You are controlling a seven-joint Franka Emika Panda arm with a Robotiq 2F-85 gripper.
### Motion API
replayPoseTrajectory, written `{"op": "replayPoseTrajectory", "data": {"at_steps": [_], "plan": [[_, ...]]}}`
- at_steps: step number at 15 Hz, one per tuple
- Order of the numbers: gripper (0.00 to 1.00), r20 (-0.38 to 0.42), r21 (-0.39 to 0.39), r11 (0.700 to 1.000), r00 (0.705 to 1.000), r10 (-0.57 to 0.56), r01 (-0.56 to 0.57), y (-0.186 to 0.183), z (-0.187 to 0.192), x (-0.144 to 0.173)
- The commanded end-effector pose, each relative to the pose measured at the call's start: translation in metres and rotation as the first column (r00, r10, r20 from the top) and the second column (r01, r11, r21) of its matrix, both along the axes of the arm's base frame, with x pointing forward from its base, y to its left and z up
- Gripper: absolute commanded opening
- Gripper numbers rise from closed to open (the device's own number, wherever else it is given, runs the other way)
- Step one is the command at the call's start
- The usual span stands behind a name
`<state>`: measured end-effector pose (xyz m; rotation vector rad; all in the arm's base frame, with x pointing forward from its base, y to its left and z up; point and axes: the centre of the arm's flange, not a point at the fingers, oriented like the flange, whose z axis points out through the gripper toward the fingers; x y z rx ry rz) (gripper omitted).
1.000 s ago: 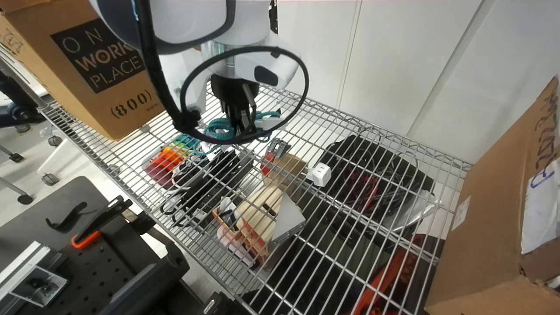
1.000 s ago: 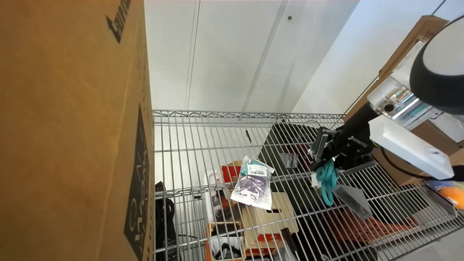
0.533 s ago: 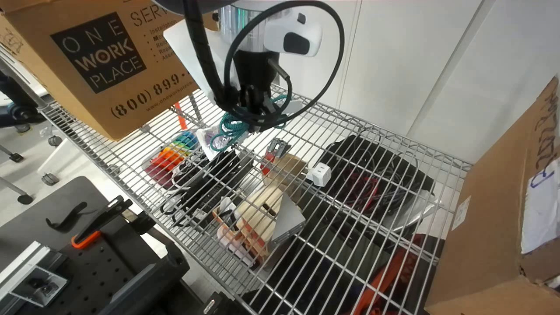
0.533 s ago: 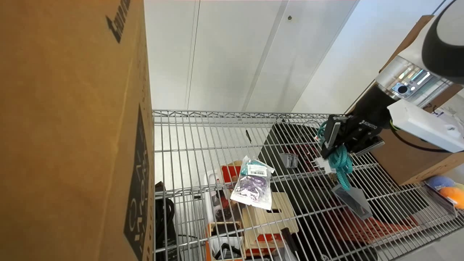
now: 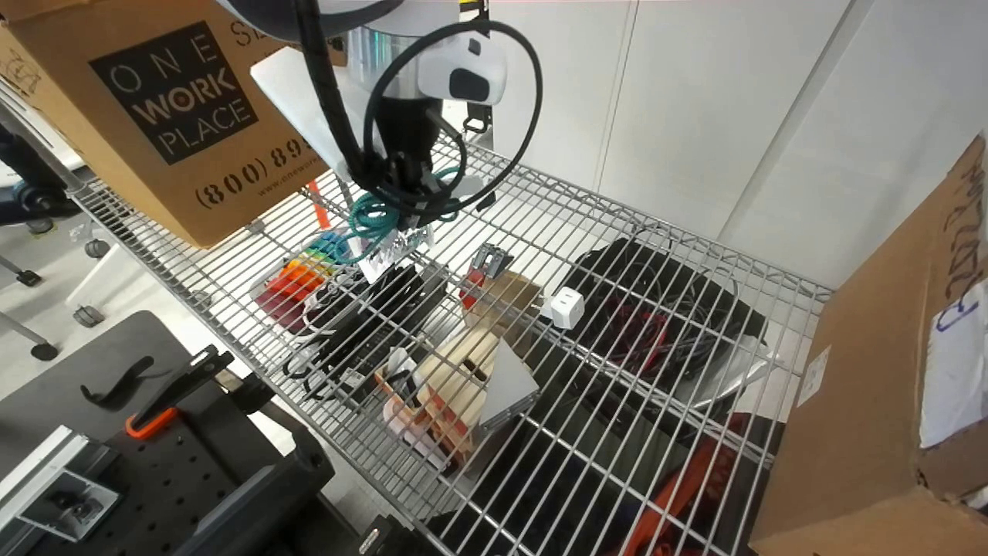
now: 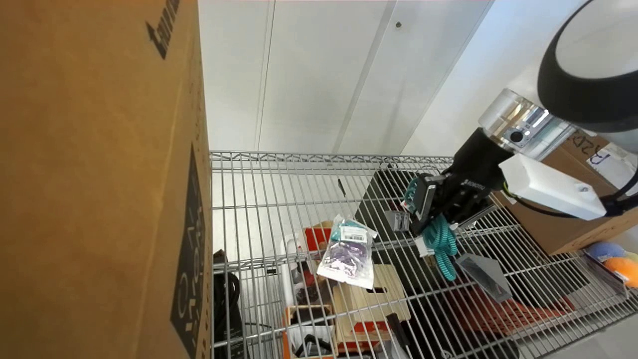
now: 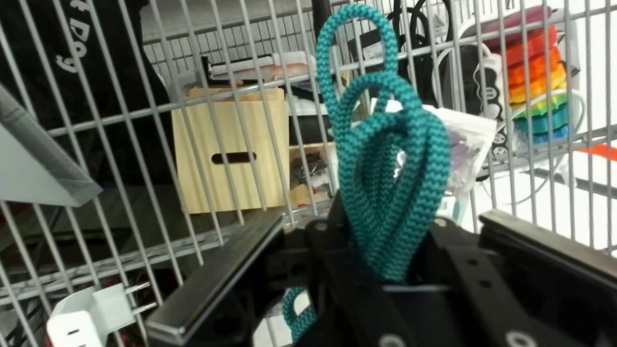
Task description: Move the charger to the left
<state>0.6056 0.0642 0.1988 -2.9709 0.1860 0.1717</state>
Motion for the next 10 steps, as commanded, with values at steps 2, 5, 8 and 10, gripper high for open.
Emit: {"op": "replayPoseTrajectory", "data": {"at_steps": [2, 5, 8, 10], "plan": [[0.06, -0.021, 0.025, 0.998, 0.998, 0.051, -0.050, 0.048, -0.014, -0.007], [0.06, -0.051, 0.054, 0.992, 0.991, 0.120, -0.118, 0.084, -0.032, -0.011], [0.06, -0.078, 0.074, 0.983, 0.981, 0.176, -0.170, 0.111, -0.053, -0.013], [0.06, -0.090, 0.072, 0.981, 0.979, 0.184, -0.178, 0.120, -0.066, -0.018]]}}
